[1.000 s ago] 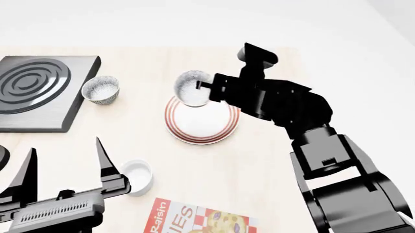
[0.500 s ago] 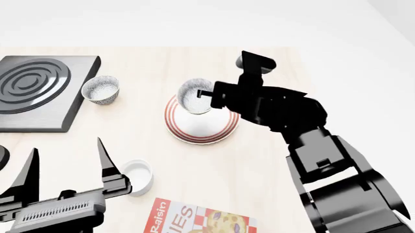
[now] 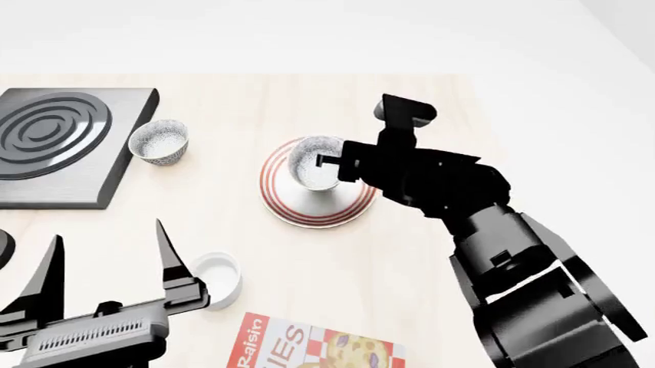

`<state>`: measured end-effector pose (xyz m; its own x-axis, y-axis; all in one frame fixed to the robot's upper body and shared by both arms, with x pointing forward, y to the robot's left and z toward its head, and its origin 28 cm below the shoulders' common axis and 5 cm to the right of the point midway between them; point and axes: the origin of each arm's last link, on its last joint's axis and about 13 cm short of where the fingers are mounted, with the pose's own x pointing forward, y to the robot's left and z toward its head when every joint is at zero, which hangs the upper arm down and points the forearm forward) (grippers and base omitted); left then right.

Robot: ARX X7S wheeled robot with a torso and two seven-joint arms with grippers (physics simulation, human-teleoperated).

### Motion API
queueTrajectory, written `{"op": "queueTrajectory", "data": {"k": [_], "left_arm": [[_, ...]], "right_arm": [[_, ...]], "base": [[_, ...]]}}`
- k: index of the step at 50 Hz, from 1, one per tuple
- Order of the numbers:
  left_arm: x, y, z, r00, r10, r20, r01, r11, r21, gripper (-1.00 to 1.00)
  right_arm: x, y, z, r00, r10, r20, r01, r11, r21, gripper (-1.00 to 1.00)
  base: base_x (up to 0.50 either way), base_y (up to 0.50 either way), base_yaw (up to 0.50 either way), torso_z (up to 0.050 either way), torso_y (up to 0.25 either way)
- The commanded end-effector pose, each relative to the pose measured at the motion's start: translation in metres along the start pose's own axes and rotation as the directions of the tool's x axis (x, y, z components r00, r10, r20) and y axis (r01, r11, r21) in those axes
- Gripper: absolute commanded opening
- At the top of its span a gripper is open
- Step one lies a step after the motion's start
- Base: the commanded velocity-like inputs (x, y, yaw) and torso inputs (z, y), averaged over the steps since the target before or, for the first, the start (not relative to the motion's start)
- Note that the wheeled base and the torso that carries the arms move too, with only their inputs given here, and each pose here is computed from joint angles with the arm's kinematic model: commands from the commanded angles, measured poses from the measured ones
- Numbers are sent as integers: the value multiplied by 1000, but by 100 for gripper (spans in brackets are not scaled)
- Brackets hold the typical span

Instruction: Pick the akita bowl next to the cookies box and place it on the plate.

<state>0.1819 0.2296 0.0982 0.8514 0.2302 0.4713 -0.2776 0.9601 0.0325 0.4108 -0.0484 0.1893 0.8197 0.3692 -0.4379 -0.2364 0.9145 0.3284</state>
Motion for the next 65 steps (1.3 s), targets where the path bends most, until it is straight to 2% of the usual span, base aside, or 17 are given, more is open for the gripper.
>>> {"op": "queueTrajectory", "data": {"k": [1,8,9,18,28,34,37,42,44,45,48,52,57,58,61,63,65], "left_arm": [[1,1,-2,1000,10,8,-11,1000,21,100],[1,1,-1,1000,12,10,-13,1000,21,100],[1,1,-2,1000,12,10,-12,1000,22,100],[1,1,-2,1000,9,10,-10,1000,22,100],[1,0,-2,1000,6,8,-6,1000,22,100],[2,1,0,1000,10,14,-10,1000,23,100],[2,1,1,1000,11,18,-12,1000,23,100],[2,2,2,1000,18,19,-18,1000,24,100],[3,3,2,1000,19,19,-20,1000,22,100],[3,3,2,1000,21,21,-21,999,24,100],[3,2,2,1000,22,20,-23,999,26,100],[3,3,4,999,24,28,-25,999,28,100],[4,5,7,998,37,45,-39,998,42,100],[5,6,9,998,42,53,-44,998,39,100],[7,8,16,995,54,81,-58,997,47,100],[9,10,19,992,69,103,-76,995,62,100],[10,12,22,988,81,131,-92,993,78,100]], "right_arm": [[-1,14,-2,995,100,4,-100,995,-27,-100],[3,8,-4,996,89,-5,-89,996,0,-100],[2,7,-3,996,93,2,-93,996,-3,100],[-25,7,34,968,36,248,-18,997,-75,100],[-92,14,61,822,48,567,35,990,-134,100],[-138,14,49,747,59,663,50,988,-144,100],[-154,6,31,727,30,686,123,977,-173,100],[-180,-18,2,684,-49,728,180,978,-103,100],[-189,-24,-4,632,-80,771,207,976,-68,100],[-200,-31,-12,574,-98,813,207,978,-28,100],[-208,-42,-22,555,-151,818,265,964,-2,100],[-217,-56,-43,478,-195,856,320,947,37,100],[-214,-82,-73,278,-235,932,417,903,103,100],[-212,-85,-78,267,-219,938,460,885,76,100],[-213,-92,-83,245,-274,930,361,916,175,100],[-219,-89,-82,106,-234,966,427,888,168,100],[-225,-84,-83,24,-207,978,442,880,175,100]], "base": [[0,0,0,0,0],[0,0,0,0,0],[0,0,0,0,0],[0,0,0,0,0],[0,0,0,0,0],[0,0,0,0,0],[0,0,0,0,0],[0,0,0,0,0],[0,0,0,0,0],[0,0,0,0,0],[0,0,0,0,0],[0,0,0,0,0],[0,0,0,0,0],[0,0,0,0,0],[0,0,0,0,0],[0,0,0,0,0],[0,0,0,0,0]]}}
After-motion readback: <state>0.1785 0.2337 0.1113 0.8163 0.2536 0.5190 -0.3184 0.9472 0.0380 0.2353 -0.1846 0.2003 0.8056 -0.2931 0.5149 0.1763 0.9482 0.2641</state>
